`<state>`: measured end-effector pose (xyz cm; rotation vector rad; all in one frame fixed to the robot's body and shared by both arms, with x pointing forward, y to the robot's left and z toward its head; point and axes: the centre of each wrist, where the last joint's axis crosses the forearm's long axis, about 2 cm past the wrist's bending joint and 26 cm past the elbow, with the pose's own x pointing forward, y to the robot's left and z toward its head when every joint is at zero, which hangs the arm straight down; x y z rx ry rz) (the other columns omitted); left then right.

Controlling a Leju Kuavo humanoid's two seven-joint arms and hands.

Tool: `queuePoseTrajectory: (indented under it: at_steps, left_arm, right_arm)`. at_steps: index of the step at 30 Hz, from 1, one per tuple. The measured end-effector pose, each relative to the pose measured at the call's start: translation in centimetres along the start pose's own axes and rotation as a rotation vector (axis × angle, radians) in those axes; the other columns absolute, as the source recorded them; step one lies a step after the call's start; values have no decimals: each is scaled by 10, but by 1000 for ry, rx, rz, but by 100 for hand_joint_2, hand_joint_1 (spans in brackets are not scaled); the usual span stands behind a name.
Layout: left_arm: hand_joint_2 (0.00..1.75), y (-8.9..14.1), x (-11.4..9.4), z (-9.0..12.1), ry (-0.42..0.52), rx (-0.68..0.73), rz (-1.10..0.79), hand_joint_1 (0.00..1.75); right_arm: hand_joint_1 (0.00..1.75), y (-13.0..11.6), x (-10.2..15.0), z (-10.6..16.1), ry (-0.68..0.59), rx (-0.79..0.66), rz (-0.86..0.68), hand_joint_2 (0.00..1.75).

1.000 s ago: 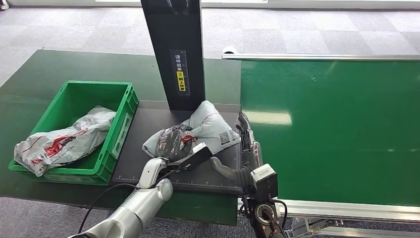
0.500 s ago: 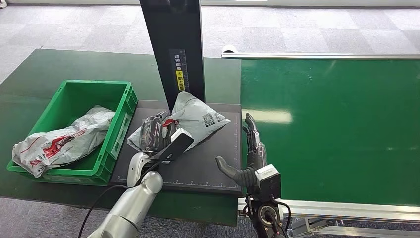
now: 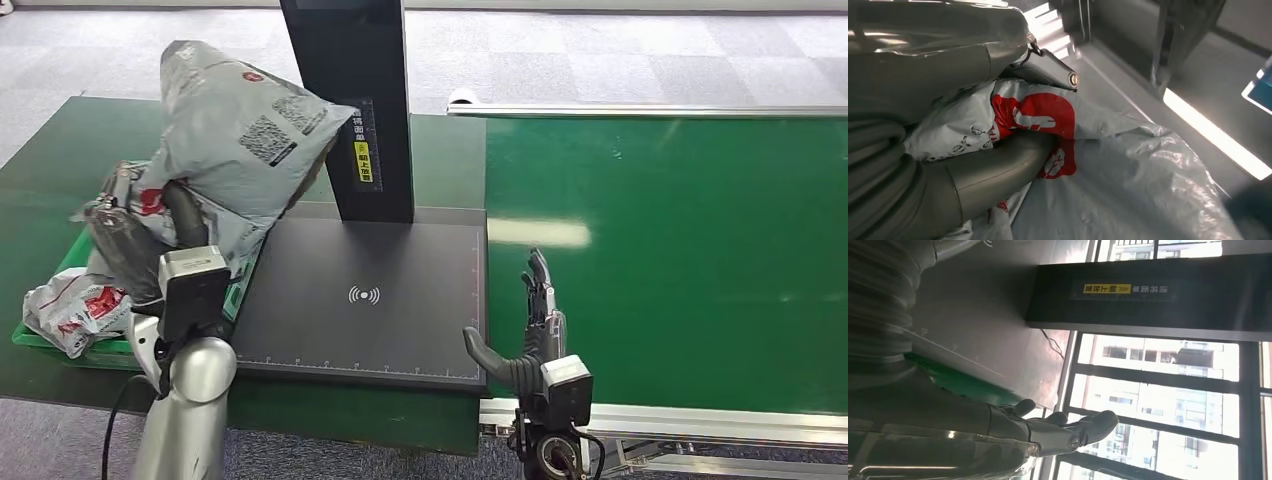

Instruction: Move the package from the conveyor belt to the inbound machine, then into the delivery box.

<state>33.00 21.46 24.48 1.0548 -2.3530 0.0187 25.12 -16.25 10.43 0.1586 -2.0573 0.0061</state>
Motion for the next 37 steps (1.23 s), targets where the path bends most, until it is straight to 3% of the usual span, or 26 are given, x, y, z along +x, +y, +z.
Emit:
queuePoseTrajectory:
  at_steps: [5,10,14,19,20,23,24,31,37]
  left_arm:
    - [175,36,-66,-47,53,59,-255,175]
    - [175,58,-128,-92,107,16,-530,175]
    - [175,74,-169,-103,170,-77,-746,175]
    - [175,85,-203,-102,253,-185,-895,174]
    - [175,87,-209,-100,272,-209,-901,146]
    - [175,89,-221,-95,339,-285,-863,16]
    - [175,89,-223,-93,358,-307,-839,0]
    - [175,85,-230,-82,418,-431,-604,0]
    - [175,82,-229,-83,422,-429,-557,0]
  right_arm:
    - [0,-3,3,7,-4,-13,6,175]
    - [0,-3,4,6,-5,-19,-6,175]
    - [0,-3,4,6,-2,-16,-12,175]
    - [0,-3,4,6,-3,-8,-18,175]
    - [0,-3,4,6,-4,-8,-18,175]
    - [0,-3,3,6,-4,-9,-19,175]
    - [0,-3,3,6,-3,-9,-19,175]
    - [0,-4,1,7,4,-13,-26,175]
    - [0,-5,0,8,8,-12,-30,175]
